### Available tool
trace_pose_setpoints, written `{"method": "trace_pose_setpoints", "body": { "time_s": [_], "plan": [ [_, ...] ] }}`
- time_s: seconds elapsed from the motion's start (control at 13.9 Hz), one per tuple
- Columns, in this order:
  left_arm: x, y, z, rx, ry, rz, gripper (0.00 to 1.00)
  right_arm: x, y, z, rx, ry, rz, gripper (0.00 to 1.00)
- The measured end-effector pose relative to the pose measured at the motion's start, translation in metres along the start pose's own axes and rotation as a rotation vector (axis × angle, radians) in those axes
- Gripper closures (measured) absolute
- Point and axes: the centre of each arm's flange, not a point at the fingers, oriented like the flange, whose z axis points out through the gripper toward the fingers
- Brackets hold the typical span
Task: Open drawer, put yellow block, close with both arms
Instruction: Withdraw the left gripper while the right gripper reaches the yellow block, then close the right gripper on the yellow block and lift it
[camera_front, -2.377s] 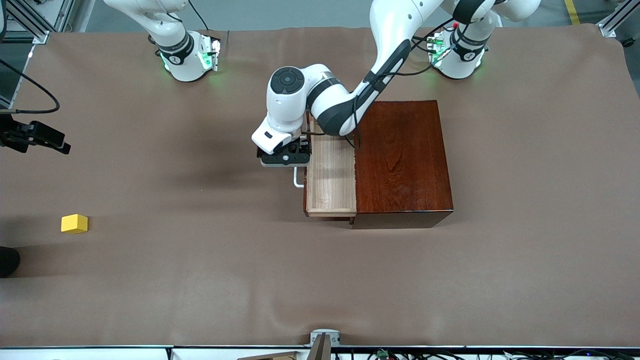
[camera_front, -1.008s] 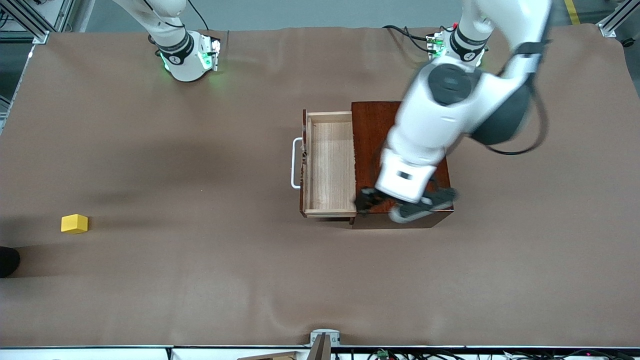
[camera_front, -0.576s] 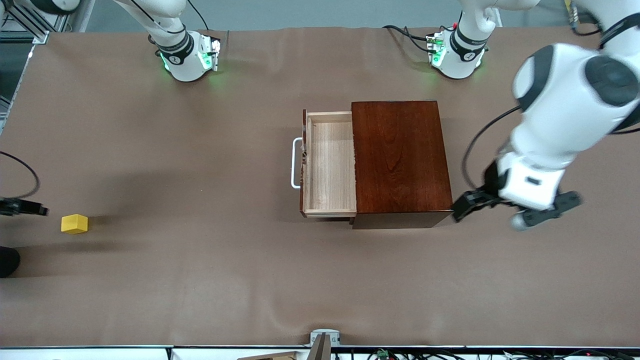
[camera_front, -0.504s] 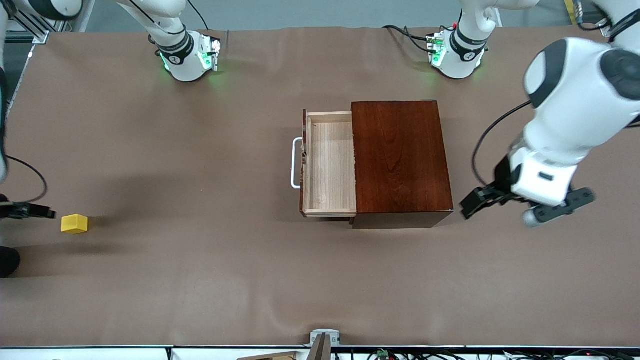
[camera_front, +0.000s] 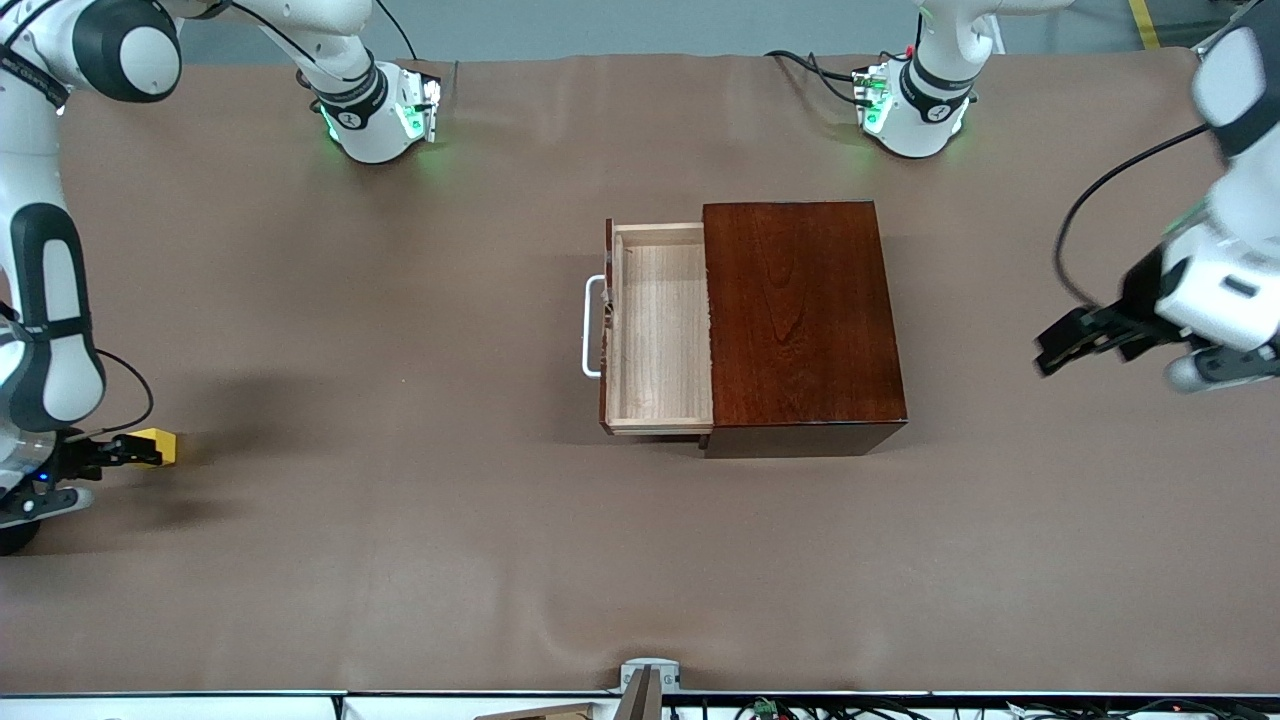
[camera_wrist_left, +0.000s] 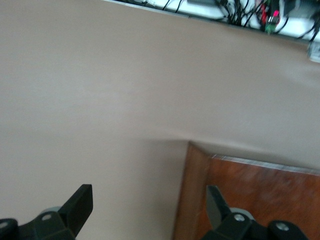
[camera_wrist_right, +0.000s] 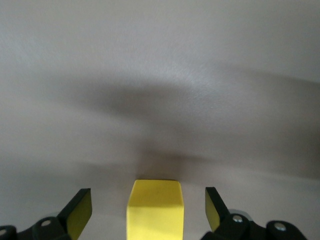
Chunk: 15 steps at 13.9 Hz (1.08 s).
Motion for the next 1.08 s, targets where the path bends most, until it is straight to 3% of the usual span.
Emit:
{"method": "trace_pose_setpoints", "body": {
  "time_s": [0.43, 0.72, 0.94, 1.08],
  "plan": [
    [-0.045, -0.028, -0.047, 0.027, -0.12, 0.158, 0.0, -0.024, 0.023, 0.027, 0.005, -0.043, 0.003, 0.0],
    [-0.053, -0.03, -0.056, 0.034, -0.132, 0.263, 0.0, -0.031, 0.03, 0.03, 0.018, -0.054, 0.014, 0.43],
    [-0.054, -0.026, -0.053, 0.037, -0.138, 0.275, 0.0, -0.026, 0.021, 0.019, 0.066, -0.103, 0.006, 0.44],
    [-0.054, -0.026, -0.052, 0.037, -0.139, 0.274, 0.0, -0.015, 0.01, -0.023, 0.081, -0.14, 0.018, 0.44]
  ]
}}
